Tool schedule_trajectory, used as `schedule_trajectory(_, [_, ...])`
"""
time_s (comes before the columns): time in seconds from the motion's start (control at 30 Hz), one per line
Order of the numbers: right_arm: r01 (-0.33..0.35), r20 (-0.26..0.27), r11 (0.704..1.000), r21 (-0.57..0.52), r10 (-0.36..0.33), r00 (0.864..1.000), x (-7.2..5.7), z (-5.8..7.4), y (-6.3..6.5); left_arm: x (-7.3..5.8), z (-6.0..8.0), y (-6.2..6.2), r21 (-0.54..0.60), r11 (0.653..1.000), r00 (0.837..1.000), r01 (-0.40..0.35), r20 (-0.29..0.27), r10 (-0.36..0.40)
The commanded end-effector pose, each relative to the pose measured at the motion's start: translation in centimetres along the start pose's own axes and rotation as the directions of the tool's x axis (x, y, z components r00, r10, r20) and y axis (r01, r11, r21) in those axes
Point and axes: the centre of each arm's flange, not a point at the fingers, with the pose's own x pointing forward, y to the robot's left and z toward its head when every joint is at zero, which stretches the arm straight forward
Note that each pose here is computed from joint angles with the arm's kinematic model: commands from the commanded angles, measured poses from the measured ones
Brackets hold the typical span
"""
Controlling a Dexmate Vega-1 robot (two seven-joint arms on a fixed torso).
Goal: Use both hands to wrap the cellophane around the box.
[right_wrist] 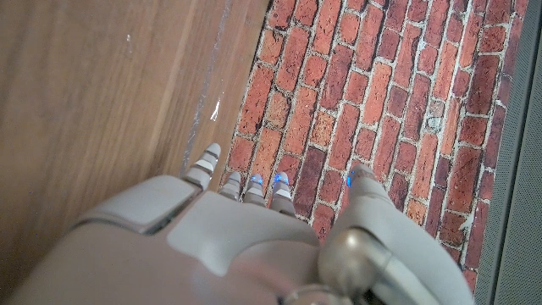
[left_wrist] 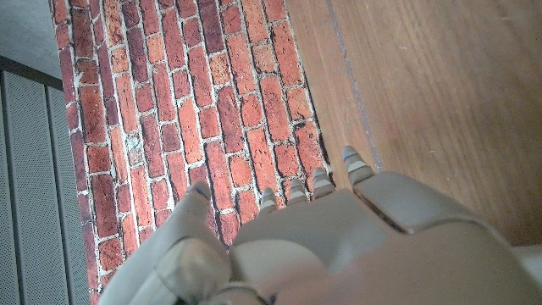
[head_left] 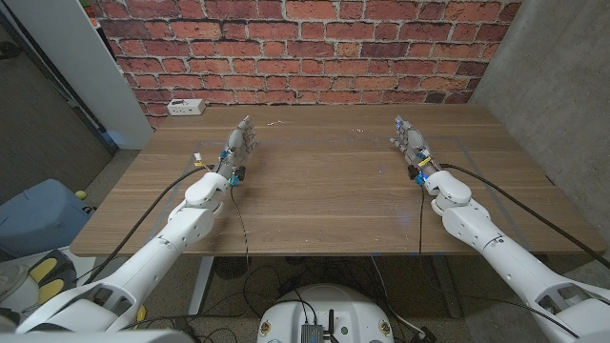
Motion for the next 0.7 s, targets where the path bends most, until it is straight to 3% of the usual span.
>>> schedule_trajectory(0.03, [0.006, -0.004, 1.0, -0.001, -0.006, 1.0, 0.2, -0.3, 0.0, -0.1, 0.9, 0.3, 0.139, 0.989, 0.999, -0.051, 0.0, 0.052])
schedule_trajectory(0.4, [-0.003, -0.015, 1.0, 0.005, 0.003, 1.0, 0.6, -0.6, 0.2, -0.5, 2.6, -0.1, 0.356, 0.928, 0.994, -0.109, 0.042, 0.101])
schedule_trajectory(0.7, [-0.005, -0.025, 1.0, 0.009, 0.006, 1.0, 0.7, -1.0, 0.2, -1.2, 3.9, -0.6, 0.554, 0.812, 0.979, -0.182, 0.027, 0.201])
